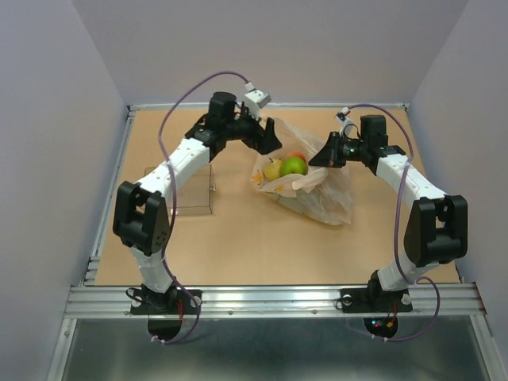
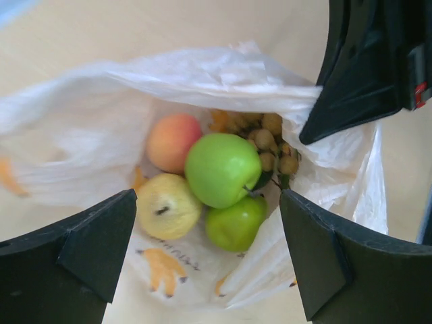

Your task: Place the fake fruits into the plastic bag and tie a complex knot

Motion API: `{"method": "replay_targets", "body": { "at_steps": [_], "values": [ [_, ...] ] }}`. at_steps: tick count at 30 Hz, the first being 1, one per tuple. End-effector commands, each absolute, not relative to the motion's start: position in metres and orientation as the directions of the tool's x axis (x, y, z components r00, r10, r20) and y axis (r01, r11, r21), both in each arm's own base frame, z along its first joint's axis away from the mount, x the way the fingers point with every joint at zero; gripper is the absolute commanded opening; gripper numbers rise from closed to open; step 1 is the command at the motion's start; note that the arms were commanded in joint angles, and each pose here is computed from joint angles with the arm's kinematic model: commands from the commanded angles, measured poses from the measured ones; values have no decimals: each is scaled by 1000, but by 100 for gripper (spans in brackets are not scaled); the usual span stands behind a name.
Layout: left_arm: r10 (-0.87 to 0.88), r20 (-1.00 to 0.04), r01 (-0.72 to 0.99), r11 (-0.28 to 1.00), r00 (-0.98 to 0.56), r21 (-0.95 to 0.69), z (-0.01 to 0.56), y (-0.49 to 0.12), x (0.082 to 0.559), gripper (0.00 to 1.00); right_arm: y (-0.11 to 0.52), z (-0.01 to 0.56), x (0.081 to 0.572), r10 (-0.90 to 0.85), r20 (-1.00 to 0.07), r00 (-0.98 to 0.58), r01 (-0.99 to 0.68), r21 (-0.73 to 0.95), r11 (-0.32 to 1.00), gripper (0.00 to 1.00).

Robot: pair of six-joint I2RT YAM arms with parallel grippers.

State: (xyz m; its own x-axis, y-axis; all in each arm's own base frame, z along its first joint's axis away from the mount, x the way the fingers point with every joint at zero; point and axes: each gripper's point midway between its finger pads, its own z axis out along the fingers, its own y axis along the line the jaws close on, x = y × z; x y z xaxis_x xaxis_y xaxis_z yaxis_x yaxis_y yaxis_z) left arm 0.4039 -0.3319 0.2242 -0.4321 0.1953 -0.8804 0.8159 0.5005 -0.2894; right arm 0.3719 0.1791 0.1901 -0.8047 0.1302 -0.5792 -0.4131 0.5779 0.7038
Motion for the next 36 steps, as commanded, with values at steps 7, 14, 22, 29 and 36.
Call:
{"method": "replay_targets", "body": {
  "at_steps": [7,14,22,29,36],
  "values": [
    [162,-970,783,620,-183,-44,284,-227,480,95,175,200,369,84,-669,-739,-506,632,587,0],
    [206,-974,877,480,-91,20,252,-241,499,96,168,191,364,42,-681,-731,-515,591,621,0],
    [128,-990,896,444,-58,5,251,-266,524,97,165,181,361,3,-676,-737,-520,570,637,0],
    [103,-990,884,467,-92,-33,234,-285,547,84,163,176,361,-5,-665,-747,-511,570,643,0],
    [158,-986,863,504,-49,38,223,-271,556,87,164,182,365,-4,-675,-738,-520,564,642,0]
  ]
}}
